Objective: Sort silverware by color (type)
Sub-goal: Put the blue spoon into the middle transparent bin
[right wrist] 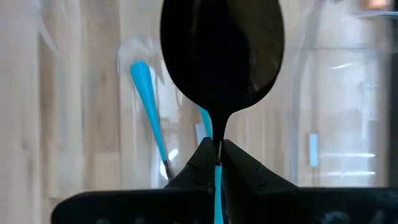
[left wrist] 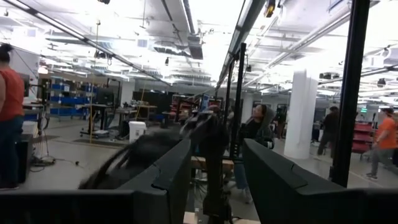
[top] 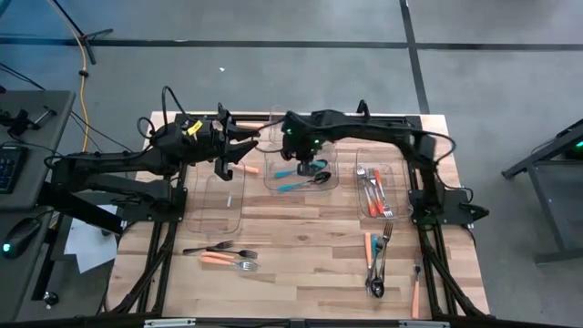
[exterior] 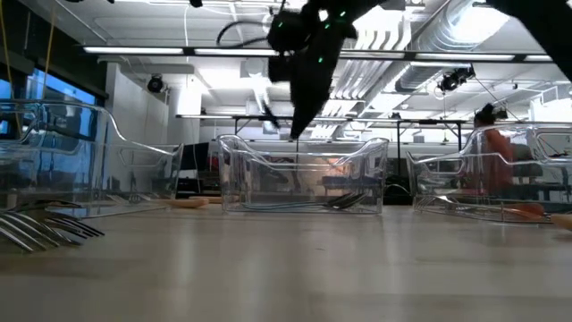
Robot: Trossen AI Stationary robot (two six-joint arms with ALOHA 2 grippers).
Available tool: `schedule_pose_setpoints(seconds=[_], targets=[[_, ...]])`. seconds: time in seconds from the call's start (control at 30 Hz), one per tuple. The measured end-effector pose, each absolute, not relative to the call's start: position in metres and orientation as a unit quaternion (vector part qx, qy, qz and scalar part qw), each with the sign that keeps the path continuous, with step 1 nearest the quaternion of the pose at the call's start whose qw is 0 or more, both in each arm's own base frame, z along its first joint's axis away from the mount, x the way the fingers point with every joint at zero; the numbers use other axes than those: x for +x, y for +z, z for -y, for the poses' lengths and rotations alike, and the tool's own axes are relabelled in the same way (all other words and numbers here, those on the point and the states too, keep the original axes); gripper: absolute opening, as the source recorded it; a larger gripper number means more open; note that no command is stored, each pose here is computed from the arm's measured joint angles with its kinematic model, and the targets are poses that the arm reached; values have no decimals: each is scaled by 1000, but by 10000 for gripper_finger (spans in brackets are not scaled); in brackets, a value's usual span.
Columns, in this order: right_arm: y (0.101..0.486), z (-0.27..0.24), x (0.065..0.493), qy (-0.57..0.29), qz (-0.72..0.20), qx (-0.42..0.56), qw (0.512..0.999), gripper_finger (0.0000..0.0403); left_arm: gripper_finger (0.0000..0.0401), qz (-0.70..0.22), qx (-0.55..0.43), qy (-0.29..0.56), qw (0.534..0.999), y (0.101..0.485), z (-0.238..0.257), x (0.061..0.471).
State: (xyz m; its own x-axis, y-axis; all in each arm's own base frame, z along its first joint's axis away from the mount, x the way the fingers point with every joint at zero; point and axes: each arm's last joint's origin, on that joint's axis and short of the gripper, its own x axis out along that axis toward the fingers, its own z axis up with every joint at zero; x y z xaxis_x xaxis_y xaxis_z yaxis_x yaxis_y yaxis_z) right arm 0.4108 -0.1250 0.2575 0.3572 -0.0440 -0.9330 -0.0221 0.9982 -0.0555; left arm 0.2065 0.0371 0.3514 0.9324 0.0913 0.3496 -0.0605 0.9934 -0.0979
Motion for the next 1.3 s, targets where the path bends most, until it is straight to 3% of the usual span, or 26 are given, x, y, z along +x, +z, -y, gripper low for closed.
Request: schedule_pose_setpoints(seconds=[0.63, 1.2, 1.3], targets=[[161, 132, 442, 61, -658, -45, 749, 0, 133, 180, -43, 39, 982, 351, -37, 206], [155, 133, 446, 38, -653, -23, 756, 1, 133, 180, -43, 39, 982, 352, -37, 206], [154, 133, 446, 31, -654, -21, 756, 16, 133, 179, -43, 39, 982, 351, -37, 207]])
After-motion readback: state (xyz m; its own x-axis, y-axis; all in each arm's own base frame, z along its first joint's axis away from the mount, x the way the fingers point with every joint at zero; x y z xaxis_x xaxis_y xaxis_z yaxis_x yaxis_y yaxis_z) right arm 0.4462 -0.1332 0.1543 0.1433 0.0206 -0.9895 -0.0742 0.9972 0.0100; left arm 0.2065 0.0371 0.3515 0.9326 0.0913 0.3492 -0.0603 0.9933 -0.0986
